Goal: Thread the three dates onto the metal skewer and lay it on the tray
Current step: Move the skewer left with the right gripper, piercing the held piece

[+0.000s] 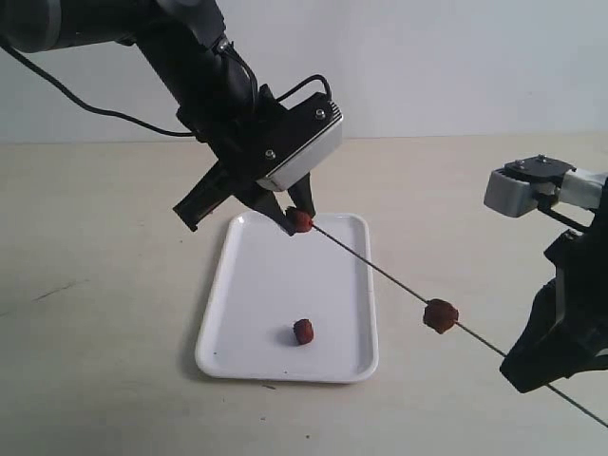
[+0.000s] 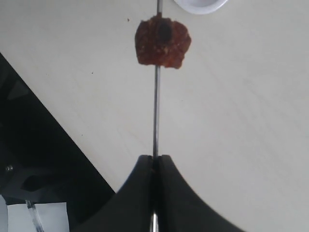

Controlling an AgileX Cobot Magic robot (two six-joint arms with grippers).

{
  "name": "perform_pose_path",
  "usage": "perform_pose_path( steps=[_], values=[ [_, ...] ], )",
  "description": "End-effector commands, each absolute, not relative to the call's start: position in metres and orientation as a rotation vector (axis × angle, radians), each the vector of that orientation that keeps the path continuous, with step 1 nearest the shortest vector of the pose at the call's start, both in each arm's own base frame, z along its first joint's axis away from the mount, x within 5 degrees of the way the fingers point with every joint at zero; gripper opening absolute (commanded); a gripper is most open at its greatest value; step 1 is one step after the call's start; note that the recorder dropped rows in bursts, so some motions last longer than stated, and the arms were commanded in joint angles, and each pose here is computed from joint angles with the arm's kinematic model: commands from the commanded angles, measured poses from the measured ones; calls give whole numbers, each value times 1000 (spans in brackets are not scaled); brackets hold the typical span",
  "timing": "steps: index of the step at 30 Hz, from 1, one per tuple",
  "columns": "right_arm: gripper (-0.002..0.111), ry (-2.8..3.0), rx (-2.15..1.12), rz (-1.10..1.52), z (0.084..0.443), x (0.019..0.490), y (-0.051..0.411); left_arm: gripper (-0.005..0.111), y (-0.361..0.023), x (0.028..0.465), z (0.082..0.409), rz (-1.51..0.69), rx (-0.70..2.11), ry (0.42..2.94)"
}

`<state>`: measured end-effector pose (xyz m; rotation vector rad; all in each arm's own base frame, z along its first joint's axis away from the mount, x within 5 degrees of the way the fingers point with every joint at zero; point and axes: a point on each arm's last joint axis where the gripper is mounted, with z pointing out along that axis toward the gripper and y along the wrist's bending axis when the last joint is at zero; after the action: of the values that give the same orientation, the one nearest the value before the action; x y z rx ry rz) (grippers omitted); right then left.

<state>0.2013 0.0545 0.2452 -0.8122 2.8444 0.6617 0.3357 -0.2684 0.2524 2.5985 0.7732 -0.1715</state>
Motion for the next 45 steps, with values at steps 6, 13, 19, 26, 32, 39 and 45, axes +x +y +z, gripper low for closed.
perform_pose_path(
  steps=[6,13,19,26,32,39,45],
  values=[
    [0,2755,-843,722,251,205,61,27,-268,332,260,-194,2569,772],
    [0,2786,-839,739,244,209,61,27,-269,332,260,-197,2566,773],
    [0,2814,-827,750,231,219,61,27,-269,332,260,-199,2565,773],
    [0,2794,-824,771,232,233,64,27,-271,330,260,-202,2567,760],
    [0,2802,-849,799,235,249,66,27,-276,327,261,-213,2564,743],
    [0,2784,-821,854,233,267,71,27,-278,326,261,-228,2549,746],
    [0,2735,-801,943,230,287,77,27,-278,326,262,-228,2539,748]
  ],
)
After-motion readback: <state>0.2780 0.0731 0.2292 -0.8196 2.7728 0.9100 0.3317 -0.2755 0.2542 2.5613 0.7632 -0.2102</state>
